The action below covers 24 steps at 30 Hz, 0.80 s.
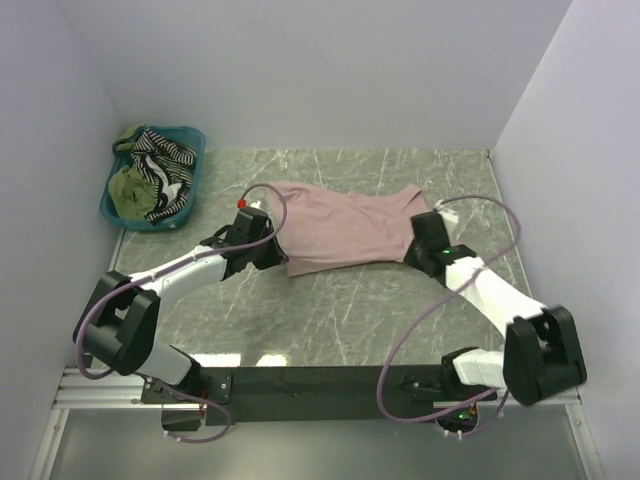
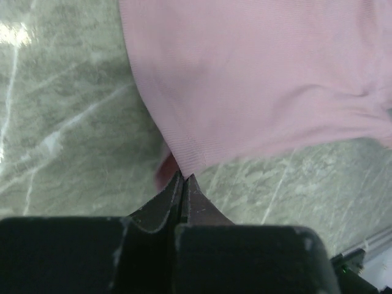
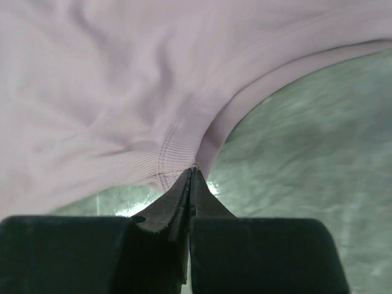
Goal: Fold and stack the tank tops
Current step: Flatten the tank top out
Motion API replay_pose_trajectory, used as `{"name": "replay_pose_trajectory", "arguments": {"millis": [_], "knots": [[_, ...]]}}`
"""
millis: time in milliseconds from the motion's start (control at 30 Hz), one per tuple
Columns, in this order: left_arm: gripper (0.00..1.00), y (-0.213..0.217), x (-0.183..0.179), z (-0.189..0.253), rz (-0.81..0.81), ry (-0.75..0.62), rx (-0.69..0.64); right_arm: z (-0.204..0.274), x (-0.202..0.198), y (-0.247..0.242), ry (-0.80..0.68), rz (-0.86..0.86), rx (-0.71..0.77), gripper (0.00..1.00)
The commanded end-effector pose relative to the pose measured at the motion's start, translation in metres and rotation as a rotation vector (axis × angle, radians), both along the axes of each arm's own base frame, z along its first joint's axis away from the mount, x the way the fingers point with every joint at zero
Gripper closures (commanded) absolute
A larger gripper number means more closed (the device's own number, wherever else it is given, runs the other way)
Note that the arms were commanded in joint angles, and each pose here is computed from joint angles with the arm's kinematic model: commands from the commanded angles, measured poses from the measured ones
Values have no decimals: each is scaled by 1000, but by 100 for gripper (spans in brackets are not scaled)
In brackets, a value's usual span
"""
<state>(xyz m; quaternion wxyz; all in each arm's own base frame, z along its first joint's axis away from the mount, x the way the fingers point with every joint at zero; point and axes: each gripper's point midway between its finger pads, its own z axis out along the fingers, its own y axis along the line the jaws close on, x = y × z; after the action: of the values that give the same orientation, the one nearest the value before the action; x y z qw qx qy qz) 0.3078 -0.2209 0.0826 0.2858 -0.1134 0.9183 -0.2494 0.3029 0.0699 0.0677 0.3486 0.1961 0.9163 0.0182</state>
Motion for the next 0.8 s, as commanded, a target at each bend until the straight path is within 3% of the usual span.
{"name": "replay_pose_trajectory", "arguments": {"millis": [0, 333, 467, 600, 767], "knots": [[99, -8, -11, 16, -25, 29, -67, 32, -6, -37, -64, -79, -38, 100], [99, -2, -93, -42, -79, 250, -124, 22, -41, -40, -29, -79, 21, 100], [99, -26, -131, -48, -209, 273, -74, 31, -41, -37, -50, -80, 34, 100], [99, -39, -146, -47, -243, 278, -70, 29, -44, -39, -44, -82, 27, 100], [99, -36, -133, -31, -214, 220, -39, 29, -48, -30, -52, -59, 52, 100]]}}
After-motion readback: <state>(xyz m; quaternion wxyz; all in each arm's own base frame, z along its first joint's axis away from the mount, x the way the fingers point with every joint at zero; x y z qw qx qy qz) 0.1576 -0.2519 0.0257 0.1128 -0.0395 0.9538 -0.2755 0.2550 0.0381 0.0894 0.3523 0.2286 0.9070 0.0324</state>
